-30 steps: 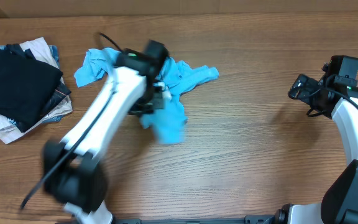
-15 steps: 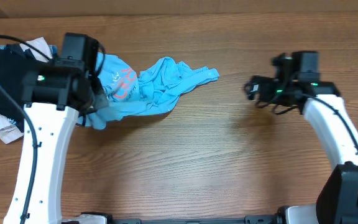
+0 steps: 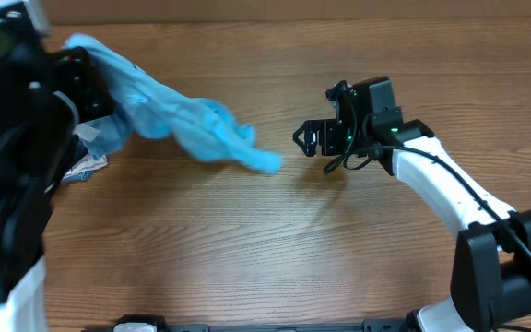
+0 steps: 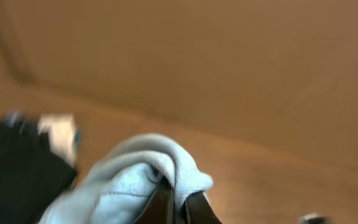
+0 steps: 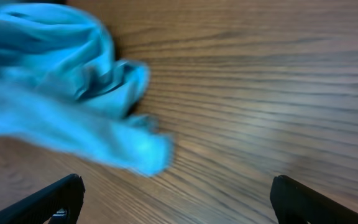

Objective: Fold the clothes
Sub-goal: 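Reach the right gripper to the hanging shirt and grasp its hem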

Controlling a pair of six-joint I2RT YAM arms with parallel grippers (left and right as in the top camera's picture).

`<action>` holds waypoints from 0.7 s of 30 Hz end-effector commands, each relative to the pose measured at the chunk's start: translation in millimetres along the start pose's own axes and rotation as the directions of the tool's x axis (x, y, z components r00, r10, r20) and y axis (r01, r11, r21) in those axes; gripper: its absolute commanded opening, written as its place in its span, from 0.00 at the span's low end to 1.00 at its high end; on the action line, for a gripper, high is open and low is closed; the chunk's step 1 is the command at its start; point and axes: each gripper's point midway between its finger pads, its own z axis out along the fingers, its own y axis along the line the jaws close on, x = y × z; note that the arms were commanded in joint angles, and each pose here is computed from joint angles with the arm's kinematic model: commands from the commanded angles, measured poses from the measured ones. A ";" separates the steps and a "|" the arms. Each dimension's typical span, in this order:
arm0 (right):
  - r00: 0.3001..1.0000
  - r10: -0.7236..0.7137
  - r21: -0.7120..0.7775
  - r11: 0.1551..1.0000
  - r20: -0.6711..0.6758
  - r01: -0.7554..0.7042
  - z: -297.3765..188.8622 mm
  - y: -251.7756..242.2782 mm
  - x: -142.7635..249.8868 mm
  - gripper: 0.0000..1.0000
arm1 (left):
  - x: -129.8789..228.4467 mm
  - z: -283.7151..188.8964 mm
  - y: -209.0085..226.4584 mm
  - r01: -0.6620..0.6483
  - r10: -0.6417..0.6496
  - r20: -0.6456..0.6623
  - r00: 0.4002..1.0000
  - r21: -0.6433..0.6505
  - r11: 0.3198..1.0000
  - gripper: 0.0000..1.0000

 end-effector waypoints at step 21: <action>0.895 -0.441 -0.274 0.871 -0.072 0.407 32.5 103.3 52.4 1.00 | -76.2 9.9 -88.2 -0.176 0.063 0.280 0.958 0.398 0.901 0.04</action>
